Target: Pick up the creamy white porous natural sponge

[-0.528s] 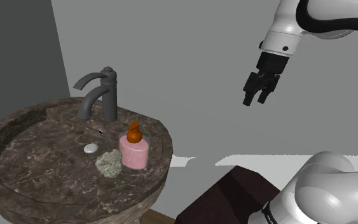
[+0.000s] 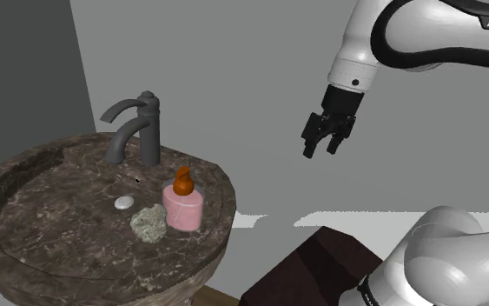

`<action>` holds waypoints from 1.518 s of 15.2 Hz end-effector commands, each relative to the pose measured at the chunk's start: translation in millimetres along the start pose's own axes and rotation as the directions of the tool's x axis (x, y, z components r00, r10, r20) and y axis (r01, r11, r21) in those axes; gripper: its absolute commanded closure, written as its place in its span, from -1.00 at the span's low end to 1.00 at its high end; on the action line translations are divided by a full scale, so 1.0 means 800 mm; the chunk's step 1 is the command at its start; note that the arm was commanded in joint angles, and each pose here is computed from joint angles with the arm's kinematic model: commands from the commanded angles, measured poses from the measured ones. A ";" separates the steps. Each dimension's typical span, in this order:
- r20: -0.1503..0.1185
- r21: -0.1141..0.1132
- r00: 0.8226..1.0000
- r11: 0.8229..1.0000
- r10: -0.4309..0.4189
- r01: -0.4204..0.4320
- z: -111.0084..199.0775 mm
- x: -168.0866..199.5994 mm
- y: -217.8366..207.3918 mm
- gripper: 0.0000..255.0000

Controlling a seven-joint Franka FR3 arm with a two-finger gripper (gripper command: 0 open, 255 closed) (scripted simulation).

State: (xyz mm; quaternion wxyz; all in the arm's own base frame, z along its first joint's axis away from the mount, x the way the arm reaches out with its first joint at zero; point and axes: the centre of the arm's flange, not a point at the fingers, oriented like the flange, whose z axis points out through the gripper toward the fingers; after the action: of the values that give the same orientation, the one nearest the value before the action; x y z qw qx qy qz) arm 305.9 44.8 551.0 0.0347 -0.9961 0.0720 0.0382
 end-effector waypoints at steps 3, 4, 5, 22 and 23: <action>-0.009 0.003 1.000 1.000 0.021 -0.021 0.038 0.019 -0.054 -1.00; -0.011 0.004 1.000 1.000 0.026 -0.026 0.047 0.023 -0.067 -1.00; -0.014 0.005 0.999 0.999 0.032 -0.031 0.056 0.028 -0.080 -1.00; -0.050 0.018 0.992 0.993 0.118 -0.117 0.201 0.119 -0.297 -1.00; -0.052 0.019 0.991 0.992 0.123 -0.122 0.210 0.125 -0.310 -1.00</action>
State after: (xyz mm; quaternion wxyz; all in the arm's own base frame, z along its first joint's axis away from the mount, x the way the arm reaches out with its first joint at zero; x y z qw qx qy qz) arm 423.6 281.7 400.0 0.0373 -0.9907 0.1300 0.0140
